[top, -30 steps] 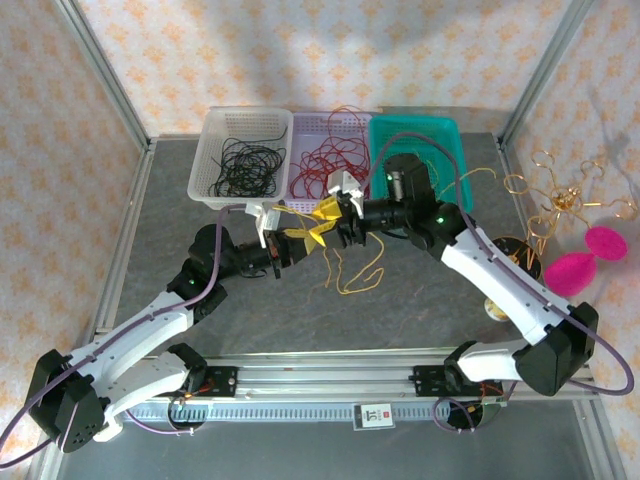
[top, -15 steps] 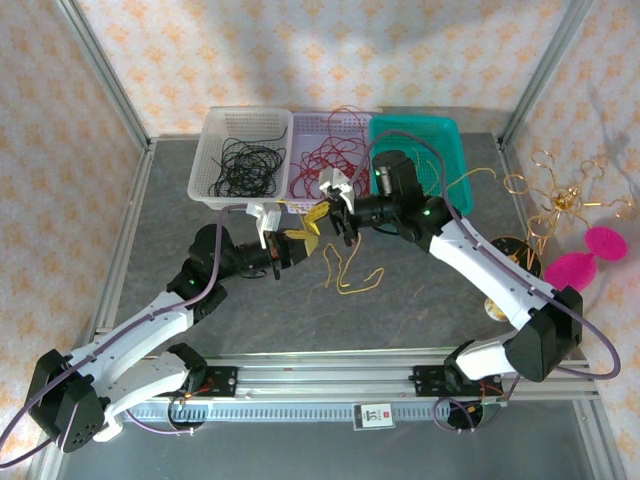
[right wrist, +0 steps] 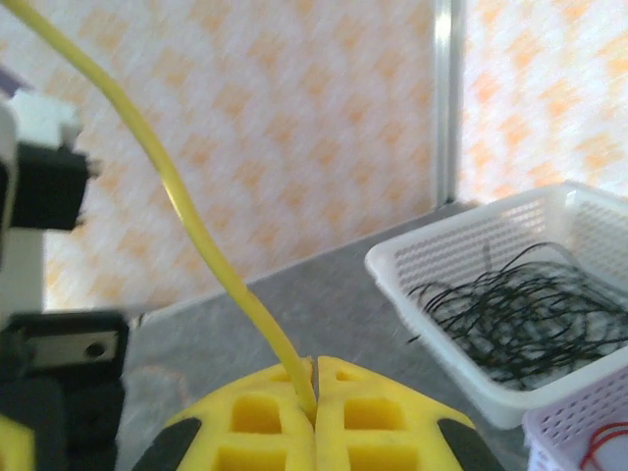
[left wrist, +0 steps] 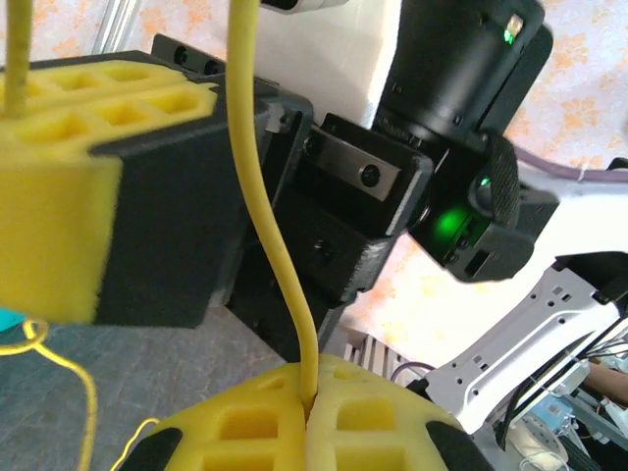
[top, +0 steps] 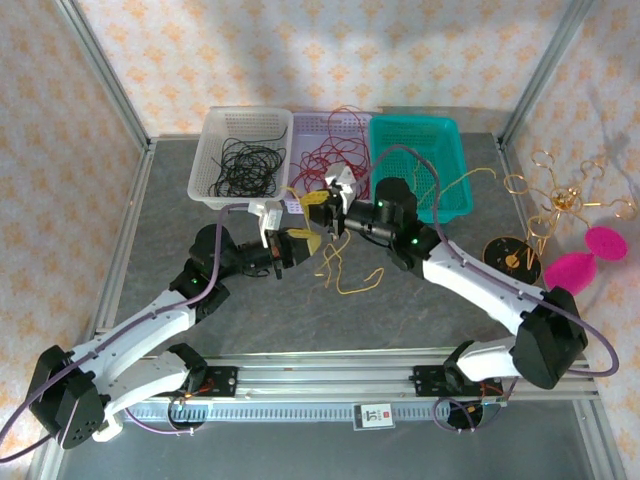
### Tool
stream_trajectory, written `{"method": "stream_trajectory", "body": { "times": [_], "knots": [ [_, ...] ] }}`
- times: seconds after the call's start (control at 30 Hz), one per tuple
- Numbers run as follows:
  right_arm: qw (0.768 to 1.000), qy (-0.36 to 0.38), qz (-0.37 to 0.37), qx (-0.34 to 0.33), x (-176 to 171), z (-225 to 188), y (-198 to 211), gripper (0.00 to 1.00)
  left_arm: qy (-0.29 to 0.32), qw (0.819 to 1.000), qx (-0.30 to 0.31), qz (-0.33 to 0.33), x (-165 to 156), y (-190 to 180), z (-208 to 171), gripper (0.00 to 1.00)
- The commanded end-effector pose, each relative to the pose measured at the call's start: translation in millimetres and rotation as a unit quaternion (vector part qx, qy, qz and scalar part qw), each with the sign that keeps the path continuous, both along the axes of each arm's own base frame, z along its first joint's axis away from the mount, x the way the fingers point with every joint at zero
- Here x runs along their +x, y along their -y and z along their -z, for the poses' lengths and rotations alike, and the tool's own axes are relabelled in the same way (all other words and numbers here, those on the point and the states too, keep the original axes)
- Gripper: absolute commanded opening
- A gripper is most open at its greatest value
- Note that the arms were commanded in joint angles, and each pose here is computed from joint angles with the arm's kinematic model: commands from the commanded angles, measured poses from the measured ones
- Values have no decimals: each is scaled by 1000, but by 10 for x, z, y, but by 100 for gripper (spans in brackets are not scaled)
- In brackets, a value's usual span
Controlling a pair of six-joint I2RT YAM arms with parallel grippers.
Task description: Untangle the cables
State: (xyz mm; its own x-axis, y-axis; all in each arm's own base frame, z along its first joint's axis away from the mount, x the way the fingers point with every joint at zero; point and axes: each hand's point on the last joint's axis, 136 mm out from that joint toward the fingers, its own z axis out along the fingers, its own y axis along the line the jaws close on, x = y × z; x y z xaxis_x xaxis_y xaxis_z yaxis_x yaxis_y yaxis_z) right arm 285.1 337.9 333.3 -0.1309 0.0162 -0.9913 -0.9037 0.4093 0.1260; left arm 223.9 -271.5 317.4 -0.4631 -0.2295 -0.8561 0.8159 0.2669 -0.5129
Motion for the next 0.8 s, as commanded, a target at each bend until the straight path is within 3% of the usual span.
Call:
{"method": "stream_trajectory", "body": {
  "times": [0.0,0.17,0.37,0.73,0.77],
  "knots": [
    [985,55,99,130,172,-675,286,0,32,999,-35,24,-106,51,-258,0],
    [969,83,182,149,377,-777,473,0,20,999,-39,32,-145,92,-209,0],
    [938,149,294,108,625,-843,734,0,9,999,-38,31,-209,67,-121,0],
    [918,181,349,49,807,-883,847,0,-8,999,-29,17,-172,59,-18,0],
    [920,175,349,40,844,-881,837,0,-11,1000,-28,6,-131,47,-13,11]
  ]
}}
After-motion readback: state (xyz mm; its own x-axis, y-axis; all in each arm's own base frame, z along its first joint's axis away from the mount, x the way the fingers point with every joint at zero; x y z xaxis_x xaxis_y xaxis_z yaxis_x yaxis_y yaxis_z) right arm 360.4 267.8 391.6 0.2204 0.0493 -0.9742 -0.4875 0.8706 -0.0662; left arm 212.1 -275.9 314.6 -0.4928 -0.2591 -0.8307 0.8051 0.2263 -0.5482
